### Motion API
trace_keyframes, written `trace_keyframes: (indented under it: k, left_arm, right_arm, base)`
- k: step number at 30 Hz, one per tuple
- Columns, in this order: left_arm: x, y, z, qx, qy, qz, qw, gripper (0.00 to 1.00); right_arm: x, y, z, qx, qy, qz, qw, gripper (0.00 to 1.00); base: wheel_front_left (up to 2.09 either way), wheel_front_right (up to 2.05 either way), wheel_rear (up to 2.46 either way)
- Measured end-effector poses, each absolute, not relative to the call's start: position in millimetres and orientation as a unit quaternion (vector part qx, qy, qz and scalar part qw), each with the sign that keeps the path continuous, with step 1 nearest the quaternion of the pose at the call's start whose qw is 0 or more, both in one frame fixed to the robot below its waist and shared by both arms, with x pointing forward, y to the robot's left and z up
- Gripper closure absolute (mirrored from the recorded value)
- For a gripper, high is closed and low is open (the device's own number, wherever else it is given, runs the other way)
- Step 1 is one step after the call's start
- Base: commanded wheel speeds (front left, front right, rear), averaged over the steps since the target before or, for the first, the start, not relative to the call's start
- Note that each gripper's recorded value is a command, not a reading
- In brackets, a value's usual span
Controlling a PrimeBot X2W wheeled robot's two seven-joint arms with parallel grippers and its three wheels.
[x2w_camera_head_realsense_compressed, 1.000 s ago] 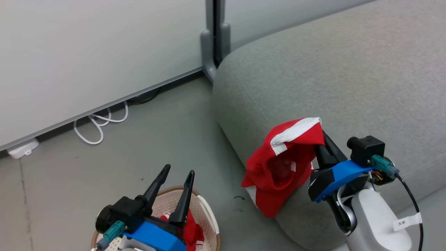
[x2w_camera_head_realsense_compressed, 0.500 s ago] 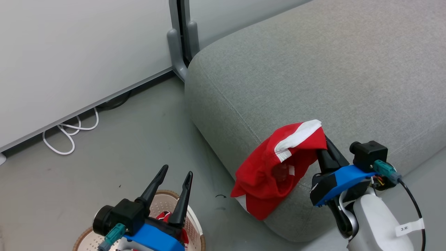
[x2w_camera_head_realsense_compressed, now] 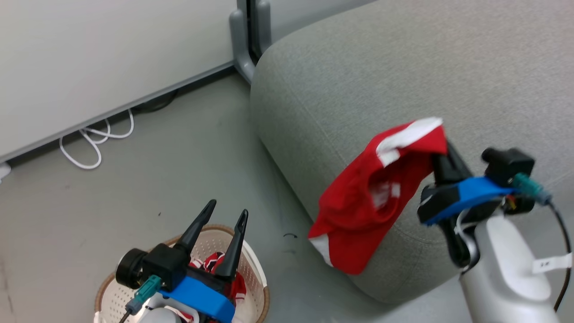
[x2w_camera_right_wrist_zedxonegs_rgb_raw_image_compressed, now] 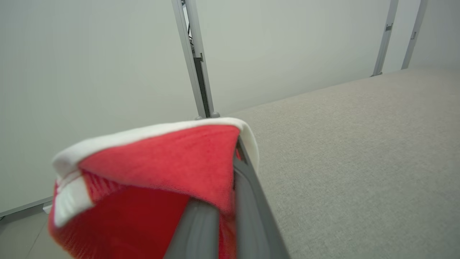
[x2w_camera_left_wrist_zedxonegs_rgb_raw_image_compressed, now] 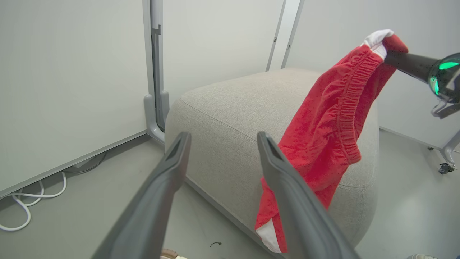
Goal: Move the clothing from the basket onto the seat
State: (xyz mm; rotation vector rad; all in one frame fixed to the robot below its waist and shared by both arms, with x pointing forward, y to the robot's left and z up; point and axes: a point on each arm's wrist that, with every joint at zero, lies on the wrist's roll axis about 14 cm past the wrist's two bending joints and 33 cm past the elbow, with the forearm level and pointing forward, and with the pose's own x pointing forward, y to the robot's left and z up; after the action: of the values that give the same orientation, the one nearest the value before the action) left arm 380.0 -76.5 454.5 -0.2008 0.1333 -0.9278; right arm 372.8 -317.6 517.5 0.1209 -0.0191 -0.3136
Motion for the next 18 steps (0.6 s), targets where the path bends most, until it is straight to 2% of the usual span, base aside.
trace_keyframes:
  k: [10,18]
  left_arm:
    - [411.5,-58.2,436.9,-0.084,0.057,-0.438,0.893,0.0]
    - [442.6,-41.0,413.6,-0.083,0.056,-0.423,0.901,0.0]
  right_arm:
    - [452.2,-353.3,586.8,-0.002,-0.076,-0.18,0.981,1.0]
    - [500.5,-407.8,644.4,-0.046,-0.127,-0.229,0.964,1.0]
  base:
    - [0.0,0.0,0.0]
    - [0.0,0.0,0.0]
